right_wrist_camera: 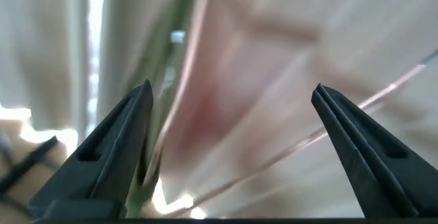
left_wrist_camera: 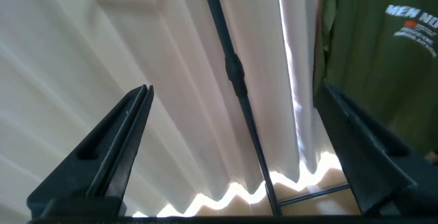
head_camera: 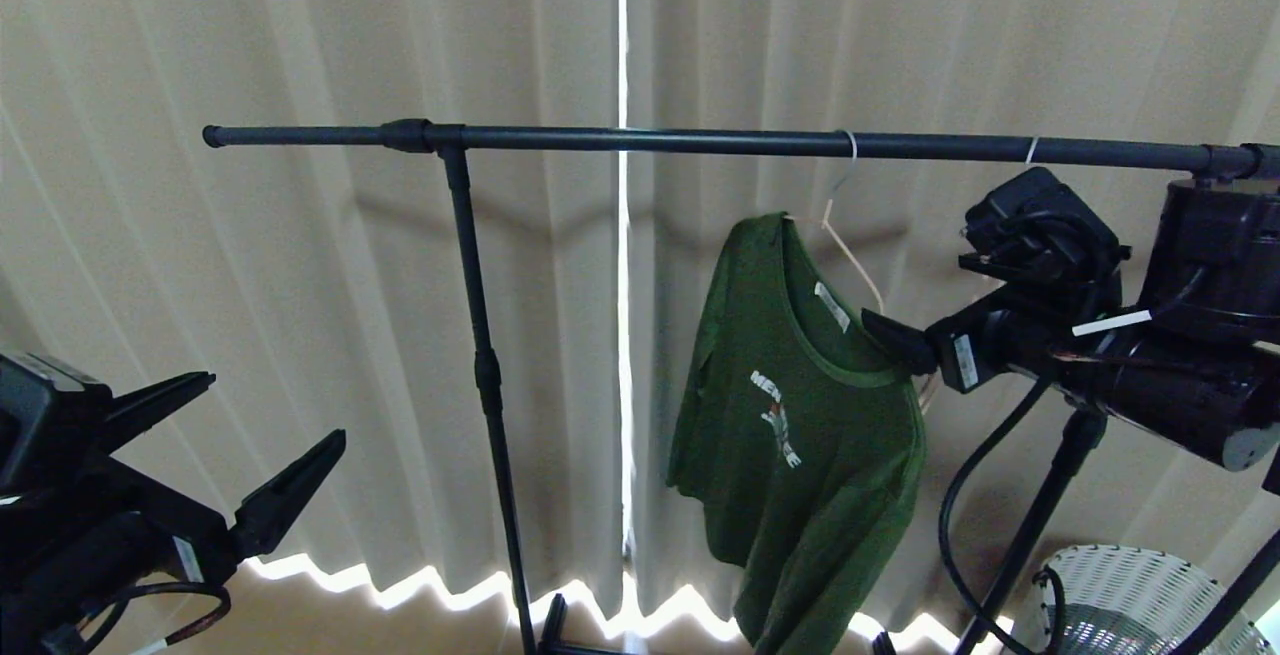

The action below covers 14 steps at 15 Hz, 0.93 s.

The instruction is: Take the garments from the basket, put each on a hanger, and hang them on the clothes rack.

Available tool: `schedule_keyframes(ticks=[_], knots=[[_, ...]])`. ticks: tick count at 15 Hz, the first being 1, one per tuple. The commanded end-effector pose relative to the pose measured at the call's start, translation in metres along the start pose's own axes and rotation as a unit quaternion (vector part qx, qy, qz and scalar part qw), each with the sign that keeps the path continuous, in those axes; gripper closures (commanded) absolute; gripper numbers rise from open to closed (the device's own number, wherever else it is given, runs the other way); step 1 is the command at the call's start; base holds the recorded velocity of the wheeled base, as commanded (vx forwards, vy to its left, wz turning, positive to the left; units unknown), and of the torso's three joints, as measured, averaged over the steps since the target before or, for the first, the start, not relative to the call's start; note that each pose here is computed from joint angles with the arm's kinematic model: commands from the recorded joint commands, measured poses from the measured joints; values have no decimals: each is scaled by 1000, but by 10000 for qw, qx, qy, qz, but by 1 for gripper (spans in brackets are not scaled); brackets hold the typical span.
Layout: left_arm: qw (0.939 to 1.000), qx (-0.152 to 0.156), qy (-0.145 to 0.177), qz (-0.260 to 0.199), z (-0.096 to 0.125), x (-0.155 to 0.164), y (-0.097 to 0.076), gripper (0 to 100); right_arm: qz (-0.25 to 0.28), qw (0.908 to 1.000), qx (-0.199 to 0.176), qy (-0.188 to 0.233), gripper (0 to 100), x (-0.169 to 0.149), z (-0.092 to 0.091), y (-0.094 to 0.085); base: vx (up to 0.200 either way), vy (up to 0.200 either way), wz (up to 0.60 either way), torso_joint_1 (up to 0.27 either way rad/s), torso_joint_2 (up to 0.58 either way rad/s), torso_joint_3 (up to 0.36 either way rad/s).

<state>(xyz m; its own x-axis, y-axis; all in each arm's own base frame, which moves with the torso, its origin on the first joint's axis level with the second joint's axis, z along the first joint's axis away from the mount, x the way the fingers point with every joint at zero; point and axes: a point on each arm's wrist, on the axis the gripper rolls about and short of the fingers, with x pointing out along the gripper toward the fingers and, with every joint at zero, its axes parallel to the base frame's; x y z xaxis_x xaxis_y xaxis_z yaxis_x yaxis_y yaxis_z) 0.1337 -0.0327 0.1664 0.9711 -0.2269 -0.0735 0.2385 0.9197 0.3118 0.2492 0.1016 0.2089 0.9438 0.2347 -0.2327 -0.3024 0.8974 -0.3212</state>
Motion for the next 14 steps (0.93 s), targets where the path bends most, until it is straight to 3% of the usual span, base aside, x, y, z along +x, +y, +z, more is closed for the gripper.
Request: schedule_keyframes(ticks=[1, 3, 6, 8, 10, 12, 14], knots=[[10000, -6, 14, 17, 0, 0, 0, 0, 190, 9997, 96, -120, 0, -11, 0, -1, 0, 0, 0, 0, 0, 0], [10000, -14, 30, 92, 0, 0, 1, 0, 489, 9982, 259, -249, 0, -23, -2, 0, 0, 0, 0, 0, 0, 0], [9996, -37, 65, 274, -1, -1, 4, 0, 524, 9966, 481, -428, 0, -40, 1, -4, 0, 0, 0, 0, 0, 0], [9967, -89, 12, 806, 0, -10, 18, 0, 385, 9942, 805, -595, 0, -72, -5, -10, 0, 0, 0, 0, 0, 0], [9939, -99, -64, 1095, 0, -19, 24, 0, 127, 9938, 851, -704, 0, -93, -13, -20, 0, 0, 0, 0, 0, 0], [9929, -153, -59, 1179, -4, -26, 23, 0, -220, 9938, 912, -594, 0, -101, -24, -29, 0, 0, 0, 0, 0, 0], [9929, -153, -59, 1179, -4, -26, 23, 0, -220, 9938, 912, -594, 0, -101, -24, -29, 0, 0, 0, 0, 0, 0]])
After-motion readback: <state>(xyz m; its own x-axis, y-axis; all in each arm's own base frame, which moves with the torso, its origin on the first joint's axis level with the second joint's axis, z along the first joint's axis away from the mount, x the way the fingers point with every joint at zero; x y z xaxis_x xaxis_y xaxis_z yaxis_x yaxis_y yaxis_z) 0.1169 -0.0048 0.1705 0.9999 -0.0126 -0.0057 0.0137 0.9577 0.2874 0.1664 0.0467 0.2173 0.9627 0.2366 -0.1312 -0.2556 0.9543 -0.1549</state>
